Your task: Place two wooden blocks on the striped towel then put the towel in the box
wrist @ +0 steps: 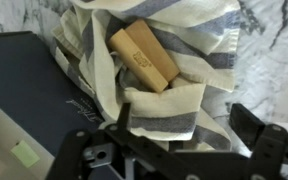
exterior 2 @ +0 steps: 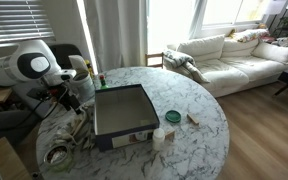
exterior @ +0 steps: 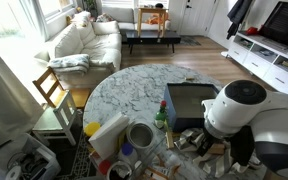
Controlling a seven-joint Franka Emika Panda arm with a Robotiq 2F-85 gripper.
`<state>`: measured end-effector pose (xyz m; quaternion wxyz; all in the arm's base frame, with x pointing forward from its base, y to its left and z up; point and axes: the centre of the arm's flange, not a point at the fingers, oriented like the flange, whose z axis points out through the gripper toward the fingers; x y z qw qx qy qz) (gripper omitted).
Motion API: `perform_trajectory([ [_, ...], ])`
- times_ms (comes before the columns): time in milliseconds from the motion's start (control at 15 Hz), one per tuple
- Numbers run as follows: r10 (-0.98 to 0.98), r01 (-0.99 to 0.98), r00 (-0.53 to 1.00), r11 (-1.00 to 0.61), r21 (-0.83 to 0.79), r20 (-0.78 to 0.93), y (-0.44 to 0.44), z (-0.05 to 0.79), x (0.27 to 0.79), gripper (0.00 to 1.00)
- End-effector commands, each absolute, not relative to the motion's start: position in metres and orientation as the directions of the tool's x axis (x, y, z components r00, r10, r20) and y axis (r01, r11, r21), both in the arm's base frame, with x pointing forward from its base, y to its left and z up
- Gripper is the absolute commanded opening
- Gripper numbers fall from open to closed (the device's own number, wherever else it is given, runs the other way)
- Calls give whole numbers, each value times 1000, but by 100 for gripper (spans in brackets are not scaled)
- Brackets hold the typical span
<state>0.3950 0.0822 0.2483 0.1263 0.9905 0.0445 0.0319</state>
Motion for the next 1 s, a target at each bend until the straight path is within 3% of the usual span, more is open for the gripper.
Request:
perform_trajectory([
  [0, -58, -83, 991, -970, 228, 117, 95, 235, 402, 100],
  [333, -237, -279, 953, -930, 241, 189, 102, 216, 410, 99],
  [533, -296, -356, 925, -893, 275, 238, 103, 210, 414, 91],
  [933, -363, -429, 885, -879, 209, 291, 117, 223, 427, 100],
])
